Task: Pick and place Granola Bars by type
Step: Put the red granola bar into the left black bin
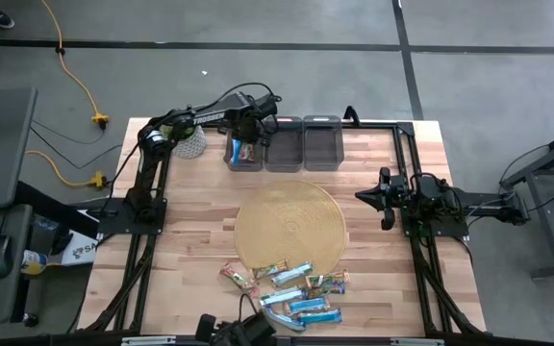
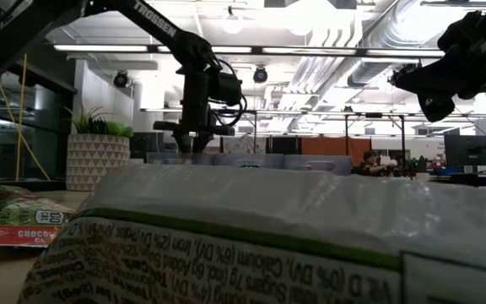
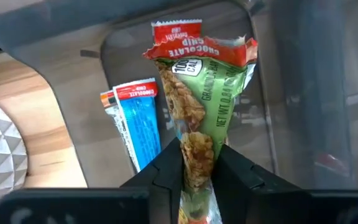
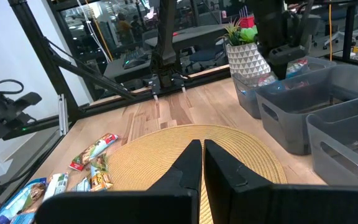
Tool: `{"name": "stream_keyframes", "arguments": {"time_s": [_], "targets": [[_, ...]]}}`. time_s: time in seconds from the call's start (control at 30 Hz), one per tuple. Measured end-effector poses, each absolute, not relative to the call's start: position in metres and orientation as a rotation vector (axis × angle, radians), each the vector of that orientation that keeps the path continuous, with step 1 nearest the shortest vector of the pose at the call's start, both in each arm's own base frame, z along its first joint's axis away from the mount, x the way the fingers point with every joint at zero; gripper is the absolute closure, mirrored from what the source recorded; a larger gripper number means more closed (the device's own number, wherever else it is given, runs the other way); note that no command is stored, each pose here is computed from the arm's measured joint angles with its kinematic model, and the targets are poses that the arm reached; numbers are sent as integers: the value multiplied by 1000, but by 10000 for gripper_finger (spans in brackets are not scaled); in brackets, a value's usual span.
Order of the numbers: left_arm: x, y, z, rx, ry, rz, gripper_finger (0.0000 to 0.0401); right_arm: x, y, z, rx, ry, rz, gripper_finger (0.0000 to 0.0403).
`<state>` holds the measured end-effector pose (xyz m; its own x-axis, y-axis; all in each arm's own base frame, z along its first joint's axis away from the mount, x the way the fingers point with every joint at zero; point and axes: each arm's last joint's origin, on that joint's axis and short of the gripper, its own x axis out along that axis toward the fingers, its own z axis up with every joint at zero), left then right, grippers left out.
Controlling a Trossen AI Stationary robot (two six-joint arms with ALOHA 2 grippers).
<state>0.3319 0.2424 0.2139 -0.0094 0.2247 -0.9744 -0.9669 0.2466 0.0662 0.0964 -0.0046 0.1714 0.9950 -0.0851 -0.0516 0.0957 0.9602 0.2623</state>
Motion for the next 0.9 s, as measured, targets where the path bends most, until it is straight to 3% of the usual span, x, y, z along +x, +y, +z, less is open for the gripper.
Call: {"name": "stream_keyframes", "arguments": {"time_s": [0.43,0.63,0.9], "targets": [[328,245,218,-887,1205,1032,200,96,-5,171,268,40,-92,402],[321,240,250,-800,1136,953,190,96,-5,171,268,40,-91,402],[295,218,324,-693,933,830,190,96,-5,171,268,40,-92,402]]}}
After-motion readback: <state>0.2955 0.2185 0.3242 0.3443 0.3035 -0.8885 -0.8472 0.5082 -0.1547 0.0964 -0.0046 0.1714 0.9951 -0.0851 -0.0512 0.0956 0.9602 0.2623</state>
